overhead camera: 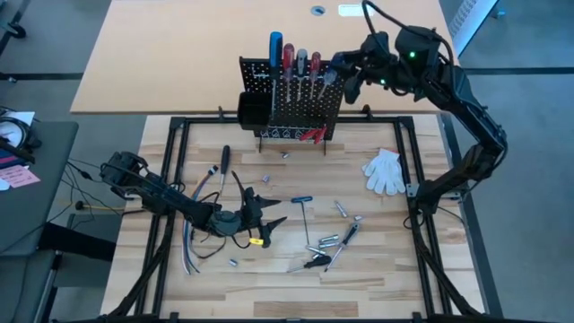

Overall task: Hang tools onto peg board
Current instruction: Hang the blue screwdriver on the black pegboard

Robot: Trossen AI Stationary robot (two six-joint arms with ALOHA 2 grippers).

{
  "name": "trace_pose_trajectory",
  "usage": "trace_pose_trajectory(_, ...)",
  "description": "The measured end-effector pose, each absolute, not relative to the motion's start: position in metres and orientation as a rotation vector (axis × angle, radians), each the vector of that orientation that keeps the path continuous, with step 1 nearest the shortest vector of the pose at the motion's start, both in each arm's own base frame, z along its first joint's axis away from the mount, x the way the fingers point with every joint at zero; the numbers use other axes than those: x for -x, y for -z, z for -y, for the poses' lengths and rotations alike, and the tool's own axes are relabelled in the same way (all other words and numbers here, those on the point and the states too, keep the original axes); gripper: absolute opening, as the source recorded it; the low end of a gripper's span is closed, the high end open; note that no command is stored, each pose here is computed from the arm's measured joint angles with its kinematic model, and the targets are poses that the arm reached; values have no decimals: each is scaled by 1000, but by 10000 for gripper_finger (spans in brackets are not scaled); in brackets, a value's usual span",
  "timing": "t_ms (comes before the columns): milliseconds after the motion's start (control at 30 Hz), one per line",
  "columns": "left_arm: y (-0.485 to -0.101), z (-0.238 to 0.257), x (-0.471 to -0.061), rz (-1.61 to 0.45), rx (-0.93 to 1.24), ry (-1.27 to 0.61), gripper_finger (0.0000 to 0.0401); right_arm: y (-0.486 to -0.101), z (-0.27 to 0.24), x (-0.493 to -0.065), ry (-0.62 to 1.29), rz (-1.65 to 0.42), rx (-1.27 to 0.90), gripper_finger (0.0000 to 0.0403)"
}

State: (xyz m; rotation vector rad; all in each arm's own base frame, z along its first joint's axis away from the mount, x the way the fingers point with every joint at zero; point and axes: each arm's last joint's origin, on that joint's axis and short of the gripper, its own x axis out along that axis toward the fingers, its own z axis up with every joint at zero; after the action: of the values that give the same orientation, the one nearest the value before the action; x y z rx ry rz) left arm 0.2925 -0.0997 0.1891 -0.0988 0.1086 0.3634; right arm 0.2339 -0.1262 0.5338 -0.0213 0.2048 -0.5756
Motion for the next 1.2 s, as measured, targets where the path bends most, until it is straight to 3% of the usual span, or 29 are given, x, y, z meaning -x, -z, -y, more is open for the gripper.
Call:
trace_pose_trajectory(333,-189,100,-293,-108,99,-364,256,-532,141,-226,644,-209,-4,122)
trace_pose_trajectory(633,-189,100,-293,-107,103,-364,256,-512,161,-252,653,-279,2,122)
trace_pose_trajectory(900,-189,100,-293,-108,102,-364,256,-505,171,-266,660,-275,3,205)
trace_pose_trajectory(1200,-189,100,-293,-108,102,-364,256,-517,164,-253,734,-232,19,212)
